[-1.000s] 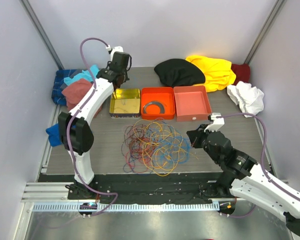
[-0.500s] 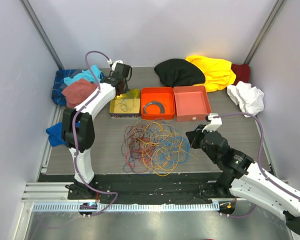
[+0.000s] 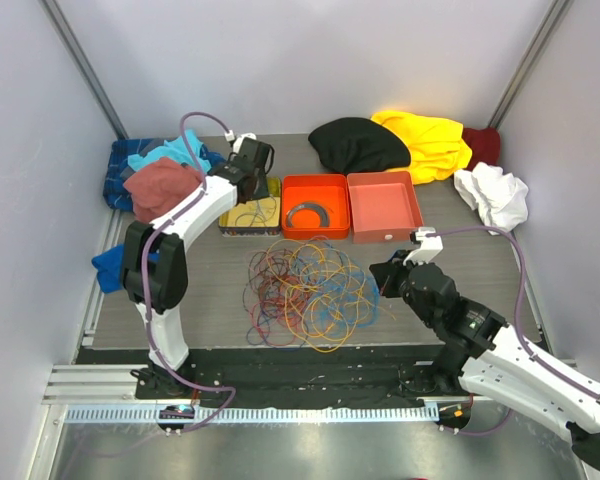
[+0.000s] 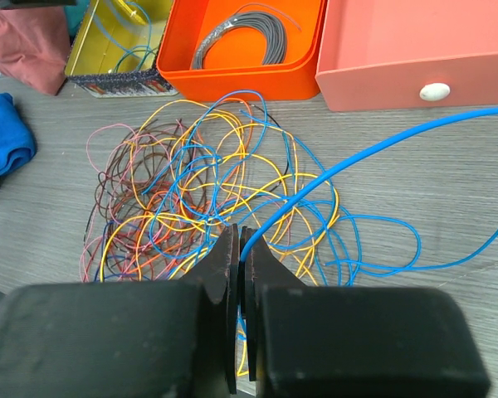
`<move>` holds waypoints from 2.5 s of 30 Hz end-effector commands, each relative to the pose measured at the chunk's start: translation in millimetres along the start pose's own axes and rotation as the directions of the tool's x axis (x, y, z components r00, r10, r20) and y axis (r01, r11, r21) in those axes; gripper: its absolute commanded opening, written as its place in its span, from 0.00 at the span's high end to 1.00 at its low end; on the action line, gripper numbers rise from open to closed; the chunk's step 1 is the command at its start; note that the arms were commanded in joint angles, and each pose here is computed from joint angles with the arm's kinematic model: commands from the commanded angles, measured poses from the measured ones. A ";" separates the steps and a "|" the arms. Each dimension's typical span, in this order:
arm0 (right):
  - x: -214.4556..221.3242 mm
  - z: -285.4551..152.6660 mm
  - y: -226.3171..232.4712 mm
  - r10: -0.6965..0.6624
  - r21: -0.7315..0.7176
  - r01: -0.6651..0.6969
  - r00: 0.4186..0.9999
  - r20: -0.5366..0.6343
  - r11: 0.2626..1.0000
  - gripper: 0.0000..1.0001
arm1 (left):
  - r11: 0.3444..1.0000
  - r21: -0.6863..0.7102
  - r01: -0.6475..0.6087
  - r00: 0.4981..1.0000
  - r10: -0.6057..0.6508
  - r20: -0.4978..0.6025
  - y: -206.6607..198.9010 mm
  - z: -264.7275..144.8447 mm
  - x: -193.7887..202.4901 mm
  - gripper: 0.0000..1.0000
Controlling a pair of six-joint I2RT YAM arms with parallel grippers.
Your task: Untangle the cables
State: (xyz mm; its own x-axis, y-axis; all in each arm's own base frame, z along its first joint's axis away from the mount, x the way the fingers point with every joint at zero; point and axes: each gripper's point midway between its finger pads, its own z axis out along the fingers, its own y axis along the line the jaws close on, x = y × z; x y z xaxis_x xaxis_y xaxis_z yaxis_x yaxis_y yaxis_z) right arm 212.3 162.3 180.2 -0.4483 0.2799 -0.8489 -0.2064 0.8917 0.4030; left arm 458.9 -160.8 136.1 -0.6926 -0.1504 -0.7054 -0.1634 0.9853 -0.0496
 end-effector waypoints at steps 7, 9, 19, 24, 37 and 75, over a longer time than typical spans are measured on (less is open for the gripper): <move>-9.5 -1.5 7.7 0.028 -0.026 -0.027 0.999 0.030 0.999 0.99 | 0.993 -0.106 0.055 0.970 -0.028 0.241 31.4 -57.8 -78.6 0.06; -7.9 -0.2 8.1 0.028 -0.027 -0.028 0.999 0.026 0.999 0.99 | 0.995 -0.071 0.068 0.963 -0.047 0.264 32.2 -76.6 -84.8 0.05; -13.1 2.1 17.0 0.027 -0.043 -0.027 0.999 0.019 0.999 0.99 | 0.751 0.657 -0.069 0.995 0.000 0.105 -124.4 -158.3 67.2 0.13; -29.6 -2.2 25.4 0.034 -0.055 -0.032 0.999 0.037 0.998 0.99 | 0.569 0.813 -0.122 0.992 0.050 0.114 -173.4 -198.0 115.7 0.09; -132.7 -5.2 87.6 -0.052 -0.099 0.068 0.987 0.151 0.993 0.99 | 0.290 0.949 -0.126 0.962 -0.199 0.189 -160.5 -267.1 97.2 0.03; -197.7 -84.4 114.1 0.141 -0.316 -0.056 0.956 0.255 0.947 0.26 | 0.501 0.732 -0.462 0.748 -0.224 0.625 -149.8 -340.5 -7.9 1.00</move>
State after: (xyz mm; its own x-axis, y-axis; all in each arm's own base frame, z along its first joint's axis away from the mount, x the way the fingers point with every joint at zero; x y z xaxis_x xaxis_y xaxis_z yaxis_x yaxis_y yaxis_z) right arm 213.2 204.0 386.8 -0.3383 0.4344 -0.8348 -0.4299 0.7178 0.5477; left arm 244.8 -378.3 275.2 -0.2189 -0.2651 -0.9390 0.7937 0.5113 -0.3294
